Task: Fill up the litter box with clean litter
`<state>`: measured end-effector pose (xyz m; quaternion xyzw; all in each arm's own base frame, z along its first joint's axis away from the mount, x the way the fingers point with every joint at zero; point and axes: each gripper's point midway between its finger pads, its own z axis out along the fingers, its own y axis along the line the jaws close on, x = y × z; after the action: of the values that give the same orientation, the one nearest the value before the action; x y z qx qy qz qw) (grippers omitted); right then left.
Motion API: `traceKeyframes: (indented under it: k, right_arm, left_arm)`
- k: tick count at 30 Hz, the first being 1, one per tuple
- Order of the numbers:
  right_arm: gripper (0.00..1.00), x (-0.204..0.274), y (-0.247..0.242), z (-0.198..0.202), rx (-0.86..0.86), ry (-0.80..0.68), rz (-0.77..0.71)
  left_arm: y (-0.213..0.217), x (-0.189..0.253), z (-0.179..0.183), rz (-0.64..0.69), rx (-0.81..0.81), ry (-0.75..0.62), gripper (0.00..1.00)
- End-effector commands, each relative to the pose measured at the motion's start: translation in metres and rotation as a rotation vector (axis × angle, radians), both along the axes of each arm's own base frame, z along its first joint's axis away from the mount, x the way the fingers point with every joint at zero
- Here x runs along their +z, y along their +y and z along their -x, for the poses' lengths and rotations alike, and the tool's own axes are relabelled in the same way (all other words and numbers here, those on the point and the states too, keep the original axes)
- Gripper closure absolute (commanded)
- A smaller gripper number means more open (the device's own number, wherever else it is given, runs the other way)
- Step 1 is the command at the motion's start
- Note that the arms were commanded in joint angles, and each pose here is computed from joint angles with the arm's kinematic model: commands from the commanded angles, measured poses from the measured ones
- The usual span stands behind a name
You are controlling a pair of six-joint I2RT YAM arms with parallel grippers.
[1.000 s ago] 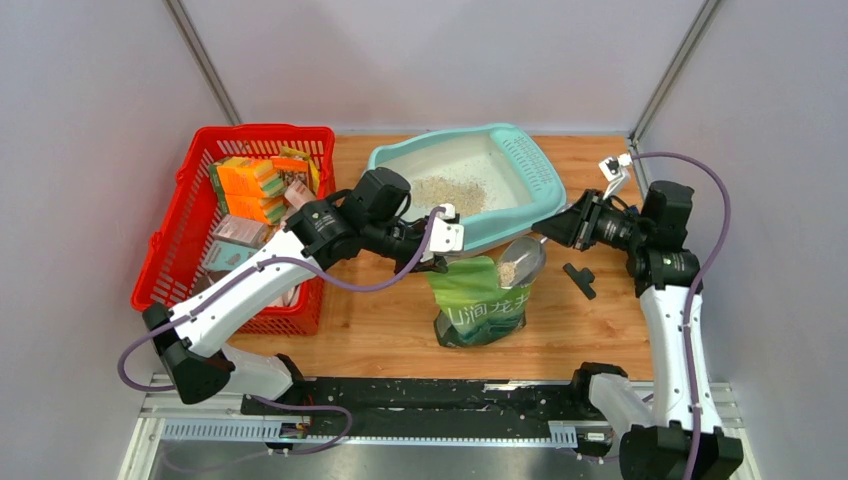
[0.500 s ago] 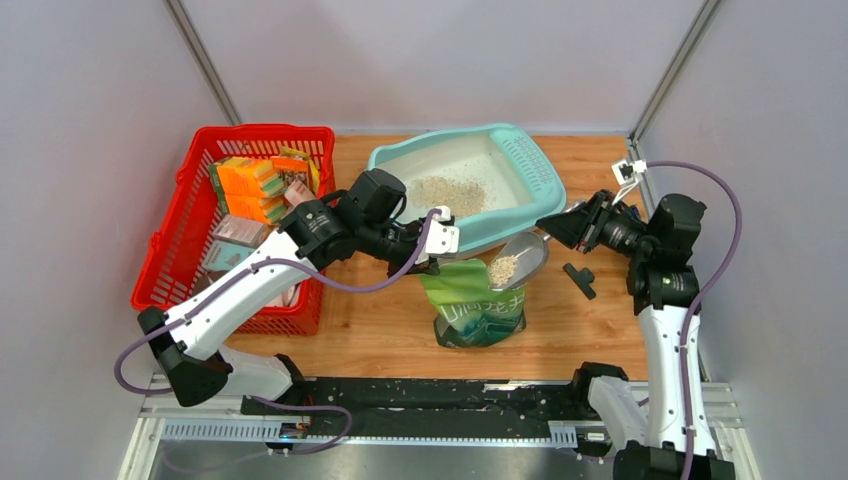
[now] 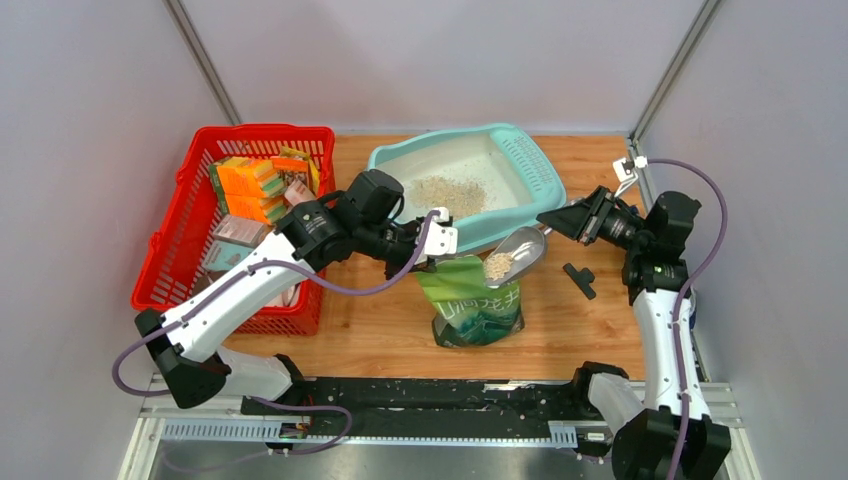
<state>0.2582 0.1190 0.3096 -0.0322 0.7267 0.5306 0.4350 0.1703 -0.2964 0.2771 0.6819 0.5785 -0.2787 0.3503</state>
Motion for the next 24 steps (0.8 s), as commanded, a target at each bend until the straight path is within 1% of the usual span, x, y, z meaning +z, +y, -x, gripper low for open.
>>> traceKeyframes:
  k: [1, 5, 6, 9, 16, 24]
  right_arm:
    - [1.0, 0.014, 0.004, 0.006, 0.057, -0.056, -0.032]
    - [1.0, 0.006, 0.006, 0.011, 0.083, -0.046, -0.047]
    - [1.0, 0.009, 0.006, 0.012, 0.087, -0.079, -0.04]
    - [1.0, 0.004, 0.007, 0.014, 0.087, -0.092, -0.032]
    - [1.0, 0.014, 0.007, 0.016, 0.065, -0.138, -0.019]
    - [1.0, 0.007, 0.006, 0.018, 0.039, -0.125, -0.007]
  left_arm:
    - [0.027, 0.012, 0.004, -0.031, 0.045, -0.033, 1.0]
    - [0.032, 0.015, 0.0, -0.032, 0.064, -0.039, 1.0]
    - [0.033, 0.015, -0.002, -0.034, 0.069, -0.038, 1.0]
    - [0.036, 0.016, -0.002, -0.033, 0.079, -0.039, 1.0]
    - [0.038, 0.016, -0.005, -0.031, 0.099, -0.031, 1.0]
    - [0.04, 0.019, -0.008, -0.018, 0.12, -0.022, 1.0]
